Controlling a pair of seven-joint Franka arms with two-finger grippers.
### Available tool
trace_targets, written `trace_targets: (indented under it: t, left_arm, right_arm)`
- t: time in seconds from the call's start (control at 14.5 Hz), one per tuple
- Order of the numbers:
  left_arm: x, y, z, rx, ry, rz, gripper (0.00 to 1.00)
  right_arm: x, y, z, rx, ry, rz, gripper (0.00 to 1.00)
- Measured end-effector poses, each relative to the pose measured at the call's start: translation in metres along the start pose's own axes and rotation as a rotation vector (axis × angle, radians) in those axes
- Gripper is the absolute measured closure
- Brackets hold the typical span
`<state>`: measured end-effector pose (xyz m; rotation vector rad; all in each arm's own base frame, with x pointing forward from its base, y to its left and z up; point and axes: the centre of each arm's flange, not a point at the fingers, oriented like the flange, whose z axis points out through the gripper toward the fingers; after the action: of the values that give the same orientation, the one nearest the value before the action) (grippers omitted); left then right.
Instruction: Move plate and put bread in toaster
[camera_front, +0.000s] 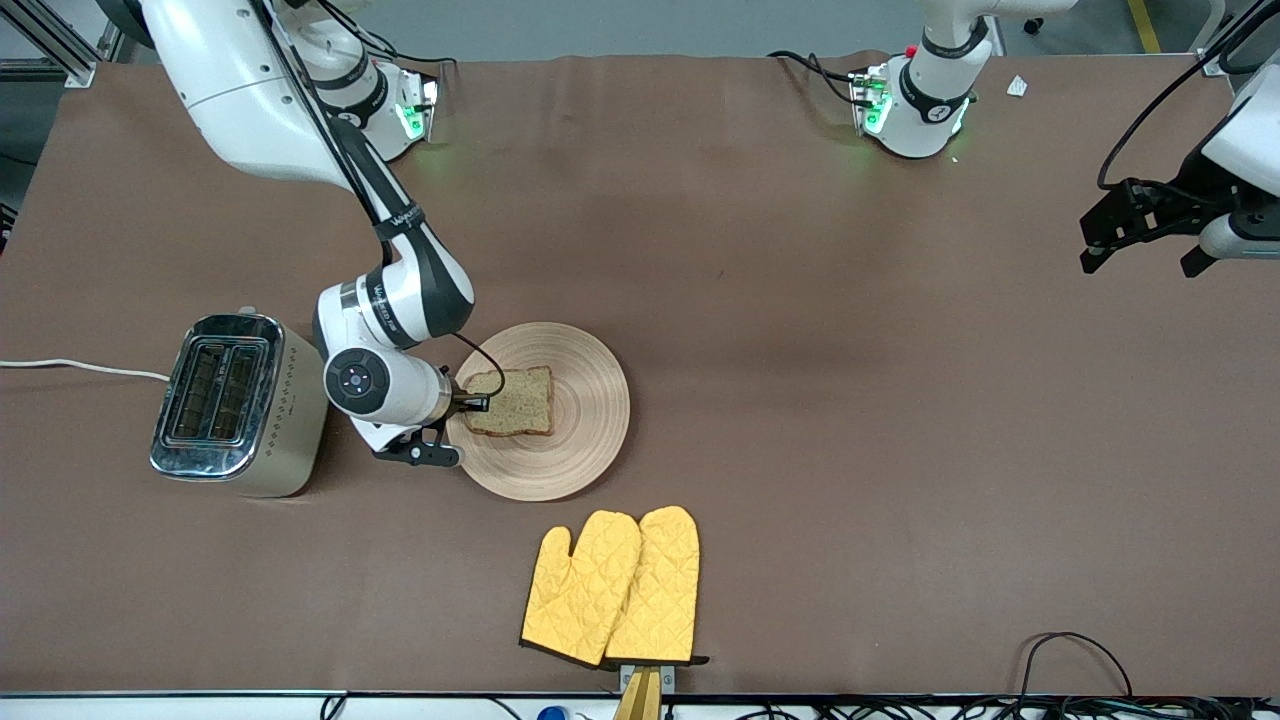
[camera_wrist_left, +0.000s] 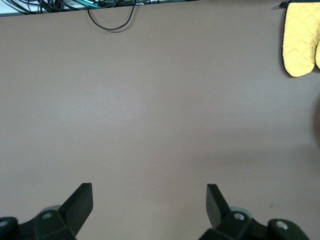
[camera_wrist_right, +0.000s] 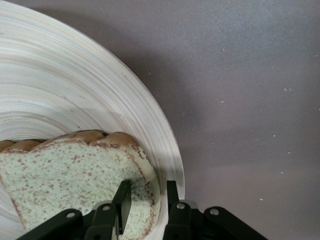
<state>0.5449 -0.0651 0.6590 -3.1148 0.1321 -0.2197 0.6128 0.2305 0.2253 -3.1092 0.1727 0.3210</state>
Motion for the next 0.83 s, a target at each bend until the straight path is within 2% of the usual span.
trace_targets:
  t: [0.62, 0.69, 0.76, 0.83]
  left_arm:
    - [-0.0005, -0.0001, 0.0009, 0.000, -0.007, -0.038, 0.00]
    - [-0.0009, -0.0002, 0.0013, 0.001, -0.011, -0.039, 0.00]
    - [-0.0013, -0.0003, 0.0016, 0.001, -0.015, -0.039, 0.00]
    - [-0.0015, 0.0001, 0.0017, 0.001, -0.016, -0.038, 0.00]
  right_arm:
    - [-0.0017, 0.0002, 0.0059, 0.004, 0.006, 0.000, 0.66]
    - [-0.0017, -0.0001, 0.0058, 0.005, 0.007, 0.000, 0.68]
    - [-0.0019, -0.0011, 0.0056, 0.008, 0.007, 0.000, 0.76]
    - [-0.0023, -0.0017, 0.0057, 0.009, 0.007, -0.001, 0.76]
